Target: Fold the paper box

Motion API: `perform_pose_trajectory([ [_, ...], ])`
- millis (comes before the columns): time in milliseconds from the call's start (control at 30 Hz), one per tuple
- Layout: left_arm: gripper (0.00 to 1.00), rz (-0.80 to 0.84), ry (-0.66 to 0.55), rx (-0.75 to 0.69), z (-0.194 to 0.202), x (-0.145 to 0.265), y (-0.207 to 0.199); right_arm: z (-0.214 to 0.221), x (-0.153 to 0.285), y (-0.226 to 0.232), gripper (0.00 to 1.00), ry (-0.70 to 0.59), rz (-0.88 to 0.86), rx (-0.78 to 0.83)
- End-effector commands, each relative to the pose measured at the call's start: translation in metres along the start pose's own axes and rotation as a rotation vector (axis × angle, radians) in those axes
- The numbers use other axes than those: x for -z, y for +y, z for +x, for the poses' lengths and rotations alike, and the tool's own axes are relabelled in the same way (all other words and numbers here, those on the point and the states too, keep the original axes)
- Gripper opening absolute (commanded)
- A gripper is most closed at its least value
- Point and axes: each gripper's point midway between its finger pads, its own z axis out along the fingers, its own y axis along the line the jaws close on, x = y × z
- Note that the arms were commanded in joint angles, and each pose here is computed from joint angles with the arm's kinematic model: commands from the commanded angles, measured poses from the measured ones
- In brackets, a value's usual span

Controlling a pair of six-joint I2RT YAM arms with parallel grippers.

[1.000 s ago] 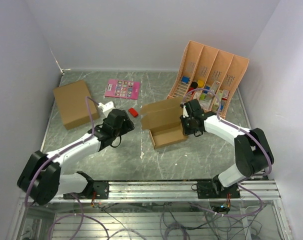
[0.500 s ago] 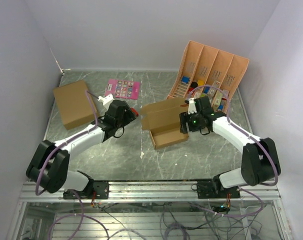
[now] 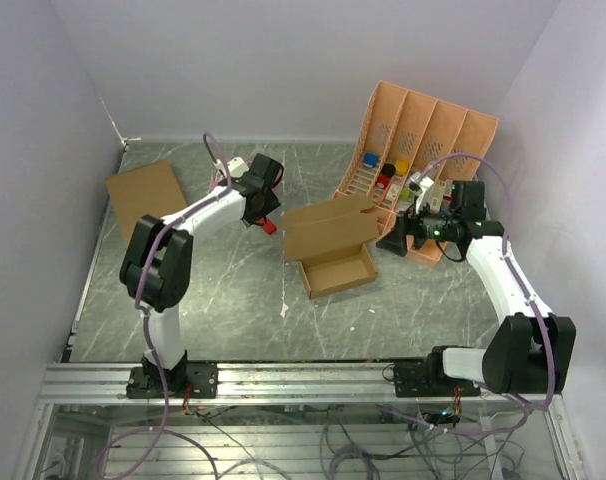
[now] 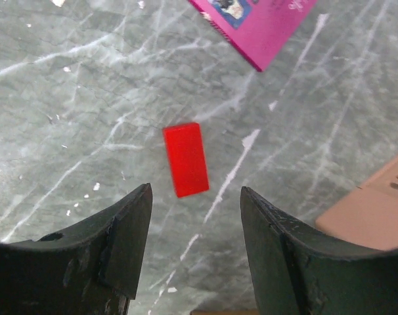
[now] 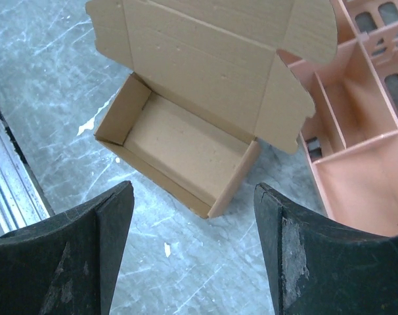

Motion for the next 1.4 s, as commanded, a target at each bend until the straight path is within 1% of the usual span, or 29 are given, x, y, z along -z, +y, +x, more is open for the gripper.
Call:
perform_pose_trajectory([
  [0,0.67,-0.177,0.039,-0.059,0.003,-0.013,0.031,0.005,0.008,0.002,0.73,-0.063,-0.080,-0.003],
  [133,0.68,-0.187,0.067,-0.093,0.002,-0.027,0.020,0.008,0.015,-0.002,0.73,-0.077,-0.071,-0.029],
  [300,0.69,-0.200,0.140,-0.125,0.017,-0.043,0.013,0.008,0.019,-0.003,0.73,-0.096,-0.064,-0.040],
  [467,0.70,-0.241,0.182,-0.143,0.031,-0.058,0.020,0.008,0.020,-0.003,0.73,-0.097,-0.075,-0.052],
  [667,0.65,-0.265,0.188,-0.150,0.037,-0.063,0.028,0.009,0.020,-0.003,0.73,-0.098,-0.072,-0.056],
  [700,0.63,-0.265,0.183,-0.152,0.036,-0.063,0.028,0.010,0.020,-0.003,0.73,-0.097,-0.073,-0.057],
  [733,0.58,-0.266,0.183,-0.154,0.036,-0.063,0.028,0.010,0.020,-0.003,0.73,-0.096,-0.073,-0.058],
  [767,0.51,-0.268,0.181,-0.157,0.036,-0.063,0.029,0.009,0.020,-0.003,0.73,-0.097,-0.073,-0.056],
  [867,0.25,-0.268,0.183,-0.169,0.037,-0.062,0.032,0.009,0.020,-0.003,0.73,-0.098,-0.071,-0.056],
  [900,0.21,-0.274,0.180,-0.172,0.036,-0.062,0.033,0.009,0.020,-0.003,0.73,-0.099,-0.070,-0.054],
  [1033,0.17,-0.298,0.155,-0.183,0.031,-0.057,0.041,0.010,0.021,-0.003,0.73,-0.097,-0.072,-0.055],
  [1133,0.15,-0.305,0.078,-0.181,0.011,-0.037,0.048,0.010,0.021,-0.003,0.73,-0.095,-0.074,-0.055],
  [1200,0.13,-0.314,0.035,-0.197,0.004,-0.020,0.063,0.011,0.021,-0.003,0.73,-0.095,-0.076,-0.054],
  [1267,0.12,-0.266,-0.019,-0.194,-0.011,0.002,0.064,0.011,0.020,-0.002,0.73,-0.094,-0.080,-0.057],
  [1300,0.11,-0.264,-0.032,-0.212,-0.011,0.010,0.075,0.011,0.020,-0.002,0.73,-0.093,-0.083,-0.056],
  [1367,0.08,-0.189,-0.080,-0.225,-0.017,0.035,0.077,0.012,0.021,0.000,0.73,-0.092,-0.090,-0.053],
])
